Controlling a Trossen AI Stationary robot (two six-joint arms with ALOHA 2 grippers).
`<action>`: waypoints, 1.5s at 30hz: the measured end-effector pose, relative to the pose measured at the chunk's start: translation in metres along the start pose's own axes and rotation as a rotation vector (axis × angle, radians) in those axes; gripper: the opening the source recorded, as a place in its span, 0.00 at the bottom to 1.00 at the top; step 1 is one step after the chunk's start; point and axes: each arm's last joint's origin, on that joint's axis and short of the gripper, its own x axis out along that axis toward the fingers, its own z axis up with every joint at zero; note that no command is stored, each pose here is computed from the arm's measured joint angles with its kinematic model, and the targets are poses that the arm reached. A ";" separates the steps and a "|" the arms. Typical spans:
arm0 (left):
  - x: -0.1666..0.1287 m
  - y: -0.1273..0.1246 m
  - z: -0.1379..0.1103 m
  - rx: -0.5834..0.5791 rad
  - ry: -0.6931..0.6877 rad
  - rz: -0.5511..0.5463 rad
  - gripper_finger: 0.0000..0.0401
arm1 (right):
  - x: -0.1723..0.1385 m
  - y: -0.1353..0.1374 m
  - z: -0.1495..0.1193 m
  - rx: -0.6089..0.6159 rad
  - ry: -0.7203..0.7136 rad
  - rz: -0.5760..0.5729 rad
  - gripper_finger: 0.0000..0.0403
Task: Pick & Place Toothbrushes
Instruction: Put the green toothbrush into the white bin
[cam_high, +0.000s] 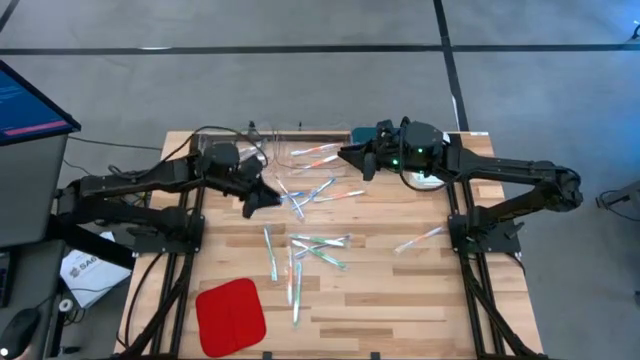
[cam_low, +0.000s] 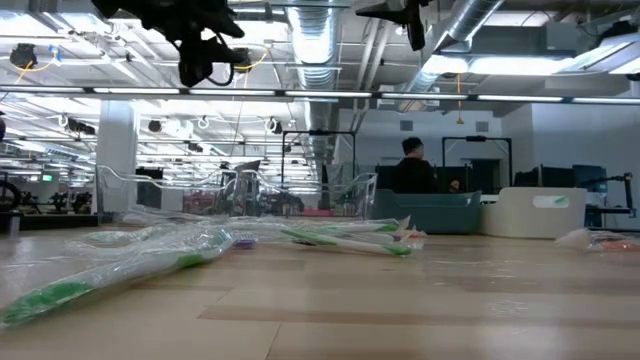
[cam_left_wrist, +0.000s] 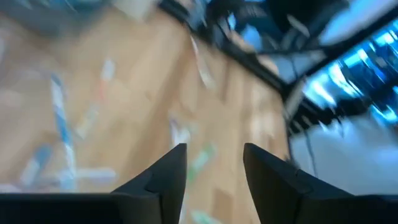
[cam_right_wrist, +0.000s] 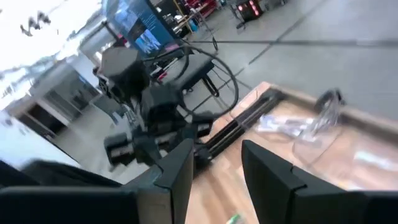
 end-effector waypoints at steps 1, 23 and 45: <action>0.001 -0.002 -0.004 -0.001 0.037 -0.018 0.38 | 0.000 0.001 -0.001 0.033 0.002 0.004 0.33; 0.025 -0.027 -0.123 -0.050 0.555 -0.005 0.33 | 0.033 0.059 -0.120 0.030 0.397 0.120 0.33; 0.026 -0.042 -0.129 -0.096 0.388 -0.082 0.29 | 0.050 0.076 -0.170 -0.354 0.526 0.058 0.26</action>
